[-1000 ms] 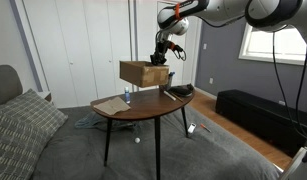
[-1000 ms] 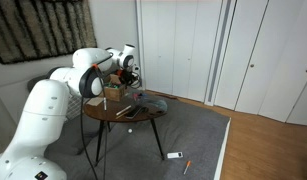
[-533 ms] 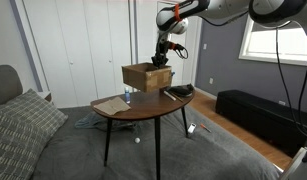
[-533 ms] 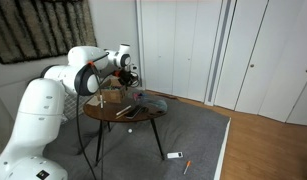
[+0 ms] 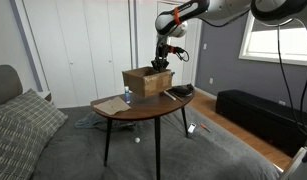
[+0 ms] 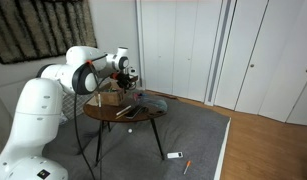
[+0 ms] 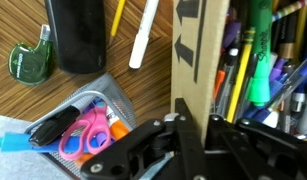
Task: Pick up the cardboard box, turn it clockwise by ninety degrees and place it a little forward on the table
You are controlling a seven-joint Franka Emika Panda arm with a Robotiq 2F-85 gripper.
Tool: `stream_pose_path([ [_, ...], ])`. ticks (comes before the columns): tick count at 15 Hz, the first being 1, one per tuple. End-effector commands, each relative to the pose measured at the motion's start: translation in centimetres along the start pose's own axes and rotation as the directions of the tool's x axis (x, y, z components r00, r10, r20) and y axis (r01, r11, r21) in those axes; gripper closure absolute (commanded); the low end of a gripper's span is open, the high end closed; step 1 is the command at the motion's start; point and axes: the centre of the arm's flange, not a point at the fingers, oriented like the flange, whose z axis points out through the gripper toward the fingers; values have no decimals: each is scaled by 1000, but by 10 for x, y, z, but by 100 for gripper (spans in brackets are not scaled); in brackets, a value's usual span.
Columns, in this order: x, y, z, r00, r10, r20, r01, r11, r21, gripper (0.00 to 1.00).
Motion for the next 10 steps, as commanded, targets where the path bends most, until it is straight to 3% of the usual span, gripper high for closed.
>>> stream_pose_path([
  [1,-19,-2,-8,999,42,-25,-42,999,-15,98],
  [10,-30,0,25,999,49,12,-49,999,-11,98],
])
